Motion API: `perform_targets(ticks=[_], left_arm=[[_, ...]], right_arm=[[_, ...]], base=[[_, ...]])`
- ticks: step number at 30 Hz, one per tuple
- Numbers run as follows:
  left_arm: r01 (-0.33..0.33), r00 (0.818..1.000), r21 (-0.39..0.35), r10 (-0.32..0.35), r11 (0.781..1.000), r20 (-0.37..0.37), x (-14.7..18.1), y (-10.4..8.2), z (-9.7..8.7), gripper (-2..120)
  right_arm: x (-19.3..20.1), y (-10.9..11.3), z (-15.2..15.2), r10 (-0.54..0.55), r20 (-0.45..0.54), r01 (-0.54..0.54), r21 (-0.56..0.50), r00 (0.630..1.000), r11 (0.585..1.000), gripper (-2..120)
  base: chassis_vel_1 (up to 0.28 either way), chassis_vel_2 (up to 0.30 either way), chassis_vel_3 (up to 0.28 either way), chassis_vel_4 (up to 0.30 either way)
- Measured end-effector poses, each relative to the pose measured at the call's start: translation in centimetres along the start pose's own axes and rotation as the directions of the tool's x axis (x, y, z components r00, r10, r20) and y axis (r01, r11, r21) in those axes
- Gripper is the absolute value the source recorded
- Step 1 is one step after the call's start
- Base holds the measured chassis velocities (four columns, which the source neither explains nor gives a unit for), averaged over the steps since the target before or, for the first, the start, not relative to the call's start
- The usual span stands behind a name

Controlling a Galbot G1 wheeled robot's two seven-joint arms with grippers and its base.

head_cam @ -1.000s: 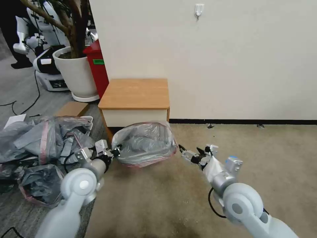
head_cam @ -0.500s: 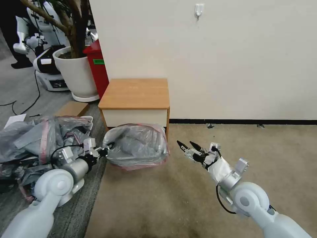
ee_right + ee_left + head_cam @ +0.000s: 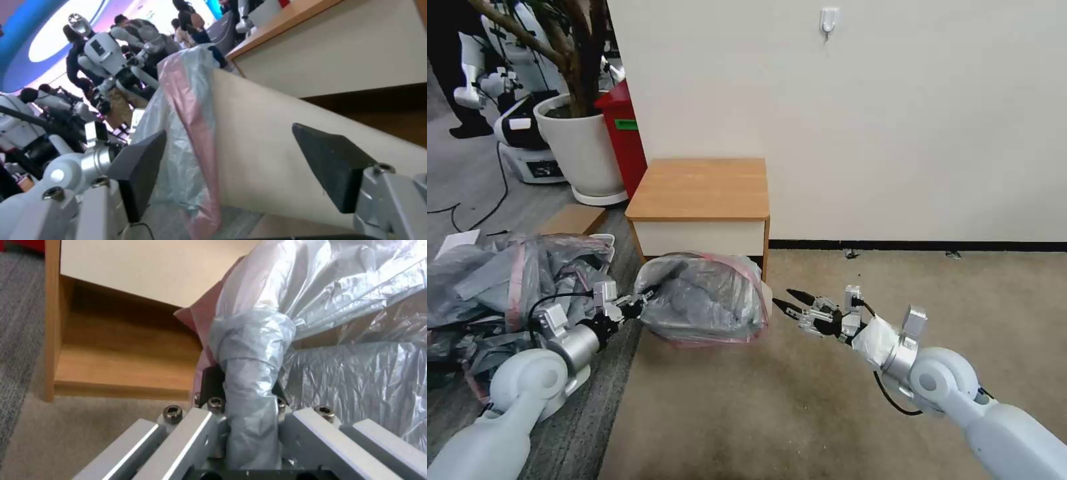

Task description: Pick up the garbage bag from the table and place it over the trash can.

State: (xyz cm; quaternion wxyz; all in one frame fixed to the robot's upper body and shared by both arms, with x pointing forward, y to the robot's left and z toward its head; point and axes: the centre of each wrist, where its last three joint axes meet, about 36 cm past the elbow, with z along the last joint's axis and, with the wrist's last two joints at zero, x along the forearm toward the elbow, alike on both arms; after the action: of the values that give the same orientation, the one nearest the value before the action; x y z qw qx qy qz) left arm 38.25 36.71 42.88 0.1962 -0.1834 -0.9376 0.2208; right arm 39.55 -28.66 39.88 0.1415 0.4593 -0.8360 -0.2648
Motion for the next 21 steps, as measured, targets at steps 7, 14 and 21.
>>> perform_targets(ticks=[7,14,21], left_arm=[[0.003,1.000,0.000,-0.003,1.000,-0.002,-0.21,-0.23,0.24,2],[-0.002,1.000,-0.002,0.002,1.000,-0.004,-0.17,-0.56,0.39,2],[-0.007,1.000,-0.004,0.007,1.000,-0.004,-0.12,-0.93,0.50,2]], right_arm=[[-0.50,-0.10,0.34,-0.027,-0.029,0.027,0.005,0.999,1.000,71],[-0.52,-0.35,0.16,-0.024,-0.047,0.025,0.011,0.999,1.000,69],[-0.68,-0.32,0.09,-0.014,-0.051,0.015,0.023,0.999,1.000,67]], base=[[0.000,0.000,0.000,0.000],[0.000,0.000,0.000,0.000],[0.000,0.000,0.000,0.000]])
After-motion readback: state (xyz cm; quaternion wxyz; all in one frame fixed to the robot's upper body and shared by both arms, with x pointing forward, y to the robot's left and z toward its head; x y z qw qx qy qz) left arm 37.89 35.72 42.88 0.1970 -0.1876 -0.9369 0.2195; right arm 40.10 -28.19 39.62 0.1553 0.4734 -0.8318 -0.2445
